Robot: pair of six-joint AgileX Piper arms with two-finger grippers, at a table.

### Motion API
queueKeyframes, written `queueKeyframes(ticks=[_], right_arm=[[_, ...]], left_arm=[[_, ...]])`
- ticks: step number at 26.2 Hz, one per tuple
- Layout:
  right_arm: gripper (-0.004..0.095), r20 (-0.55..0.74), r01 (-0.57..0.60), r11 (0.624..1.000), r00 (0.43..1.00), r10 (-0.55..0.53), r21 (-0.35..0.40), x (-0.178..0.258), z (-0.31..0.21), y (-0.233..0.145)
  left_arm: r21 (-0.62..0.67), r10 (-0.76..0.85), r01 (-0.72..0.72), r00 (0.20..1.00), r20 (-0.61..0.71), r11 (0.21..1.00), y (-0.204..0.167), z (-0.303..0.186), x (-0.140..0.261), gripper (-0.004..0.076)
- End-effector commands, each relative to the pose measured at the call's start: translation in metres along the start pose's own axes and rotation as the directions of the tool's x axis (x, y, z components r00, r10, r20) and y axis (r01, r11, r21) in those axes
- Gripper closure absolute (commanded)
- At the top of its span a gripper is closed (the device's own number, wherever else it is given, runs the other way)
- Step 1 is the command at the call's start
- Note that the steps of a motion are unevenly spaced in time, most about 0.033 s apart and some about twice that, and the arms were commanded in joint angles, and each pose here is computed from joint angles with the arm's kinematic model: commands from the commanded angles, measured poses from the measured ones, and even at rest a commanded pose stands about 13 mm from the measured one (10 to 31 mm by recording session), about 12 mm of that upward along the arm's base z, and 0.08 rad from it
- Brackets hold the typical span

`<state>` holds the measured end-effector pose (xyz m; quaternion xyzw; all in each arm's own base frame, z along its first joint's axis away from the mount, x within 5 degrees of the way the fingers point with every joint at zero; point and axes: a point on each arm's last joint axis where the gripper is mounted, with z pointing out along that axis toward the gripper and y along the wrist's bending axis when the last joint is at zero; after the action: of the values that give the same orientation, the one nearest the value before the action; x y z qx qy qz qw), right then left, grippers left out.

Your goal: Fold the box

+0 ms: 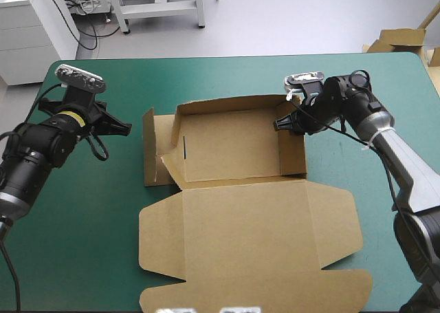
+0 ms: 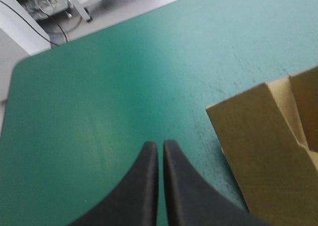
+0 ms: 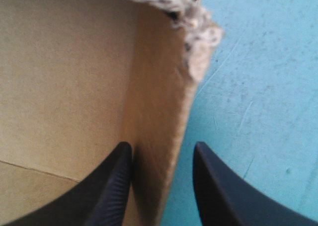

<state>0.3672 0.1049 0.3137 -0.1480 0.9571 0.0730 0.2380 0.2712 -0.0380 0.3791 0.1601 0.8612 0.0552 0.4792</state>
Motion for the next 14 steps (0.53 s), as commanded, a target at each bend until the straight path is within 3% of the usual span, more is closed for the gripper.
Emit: queueKeyframes(ticks=[1, 14], right_arm=[[0.0391, 0.142, 0.025, 1.0, 0.989, -0.027, 0.018, -0.015, -0.032, 0.002], [0.0398, 0.179, 0.037, 0.999, 0.983, -0.041, 0.029, -0.032, -0.073, 0.004]], left_arm=[[0.04, -0.097, 0.095, 0.994, 0.057, 0.995, 0.015, -0.01, -0.007, 0.0708], [0.048, -0.419, 0.434, 0.889, -0.181, 0.9, 0.068, 0.017, 0.036, 0.0708]])
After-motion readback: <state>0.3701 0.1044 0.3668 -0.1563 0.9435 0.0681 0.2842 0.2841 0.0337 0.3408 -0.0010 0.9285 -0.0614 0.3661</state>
